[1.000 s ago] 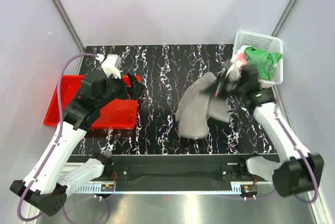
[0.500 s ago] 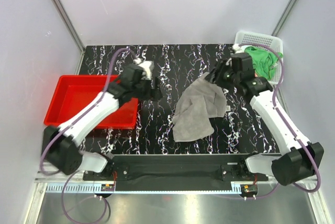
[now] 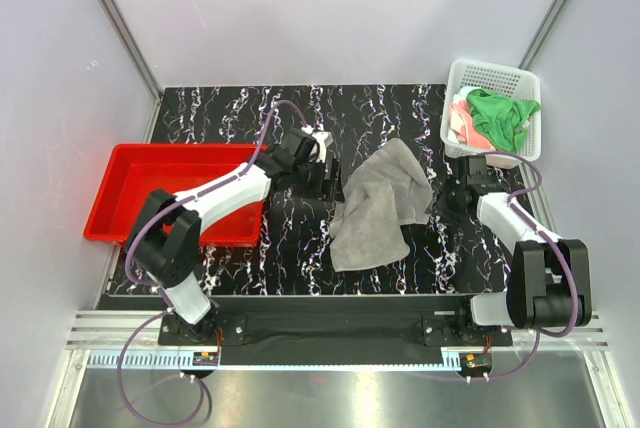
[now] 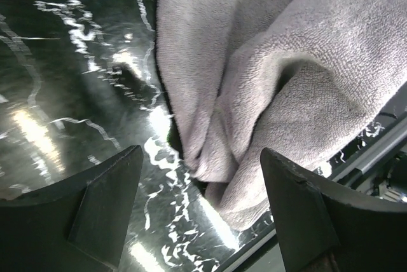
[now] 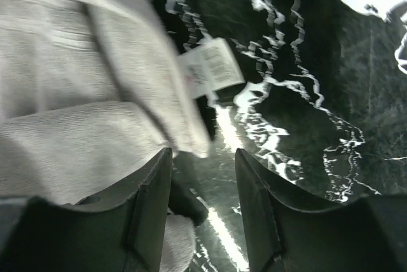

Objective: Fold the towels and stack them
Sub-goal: Flatten out the crumpled towel

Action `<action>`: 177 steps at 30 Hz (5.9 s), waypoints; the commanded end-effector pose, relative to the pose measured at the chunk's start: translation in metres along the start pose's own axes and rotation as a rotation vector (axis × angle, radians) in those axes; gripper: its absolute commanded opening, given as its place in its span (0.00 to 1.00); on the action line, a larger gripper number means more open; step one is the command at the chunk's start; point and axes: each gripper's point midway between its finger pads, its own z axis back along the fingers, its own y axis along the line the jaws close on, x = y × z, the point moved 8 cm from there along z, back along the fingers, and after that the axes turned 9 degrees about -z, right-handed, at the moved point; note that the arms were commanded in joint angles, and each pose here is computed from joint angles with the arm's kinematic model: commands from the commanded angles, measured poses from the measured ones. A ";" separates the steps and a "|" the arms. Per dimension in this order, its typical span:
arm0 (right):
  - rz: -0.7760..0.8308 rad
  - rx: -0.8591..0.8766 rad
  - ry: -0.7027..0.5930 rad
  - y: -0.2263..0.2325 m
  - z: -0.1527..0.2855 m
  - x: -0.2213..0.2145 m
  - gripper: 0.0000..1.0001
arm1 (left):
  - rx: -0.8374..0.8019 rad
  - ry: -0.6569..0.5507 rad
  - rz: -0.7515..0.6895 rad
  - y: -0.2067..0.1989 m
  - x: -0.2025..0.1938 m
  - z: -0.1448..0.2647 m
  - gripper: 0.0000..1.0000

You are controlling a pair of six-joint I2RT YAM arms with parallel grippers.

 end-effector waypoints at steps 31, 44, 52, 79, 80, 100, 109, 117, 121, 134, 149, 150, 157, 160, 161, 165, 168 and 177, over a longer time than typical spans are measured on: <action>0.537 0.692 0.459 0.194 0.024 -0.069 0.00 | 0.343 -0.198 0.088 0.025 -0.015 0.108 0.34; 0.446 0.335 0.144 0.101 0.073 -0.034 0.00 | 0.151 -0.197 0.020 0.058 0.070 0.074 0.64; 0.375 0.264 0.134 0.102 0.051 0.011 0.00 | 0.032 -0.172 -0.325 0.032 0.057 0.065 0.71; 0.286 0.219 0.213 0.090 -0.004 0.039 0.00 | 0.019 0.090 -0.314 0.104 0.058 -0.036 0.76; 0.287 0.221 0.216 0.089 -0.006 0.038 0.00 | 0.021 0.093 -0.294 0.104 0.057 -0.039 0.76; 0.283 0.234 0.219 0.091 -0.007 0.039 0.00 | 0.230 0.263 -0.102 0.105 0.009 -0.081 0.58; 0.283 0.242 0.224 0.091 -0.007 0.037 0.00 | 0.249 0.308 -0.061 0.107 0.007 -0.093 0.47; 0.278 0.238 0.225 0.090 -0.008 0.036 0.00 | 0.286 0.348 -0.042 0.109 0.002 -0.100 0.07; 0.272 0.231 0.216 0.092 -0.007 0.039 0.00 | 0.285 0.297 -0.067 0.103 0.018 -0.082 0.00; 0.497 0.443 -0.202 0.193 0.117 0.147 0.00 | 0.443 -0.423 -0.198 0.056 0.191 0.139 0.00; 0.766 0.843 -0.553 0.169 0.341 0.101 0.00 | 0.362 -0.887 -0.423 -0.068 0.152 0.320 0.00; 0.811 0.871 -0.578 0.161 0.348 0.092 0.00 | 0.329 -0.903 -0.431 -0.076 0.144 0.327 0.00; 0.843 1.001 -0.968 0.105 0.435 0.041 0.00 | 0.134 -1.008 -0.416 -0.115 0.107 0.387 0.00; 0.847 1.049 -1.022 0.105 0.459 0.038 0.00 | 0.086 -1.049 -0.409 -0.126 0.104 0.409 0.00; 0.853 1.064 -1.056 0.104 0.472 0.037 0.00 | 0.066 -1.085 -0.402 -0.130 0.103 0.423 0.00; 0.842 1.026 -1.144 0.111 0.488 0.052 0.00 | 0.087 -1.143 -0.386 -0.133 0.109 0.444 0.00; 0.852 0.960 -1.173 0.126 0.478 0.073 0.00 | 0.213 -1.138 -0.384 -0.125 0.125 0.431 0.00; 0.892 0.694 -1.087 0.188 0.345 0.163 0.00 | 0.489 -0.976 -0.367 -0.069 0.207 0.321 0.00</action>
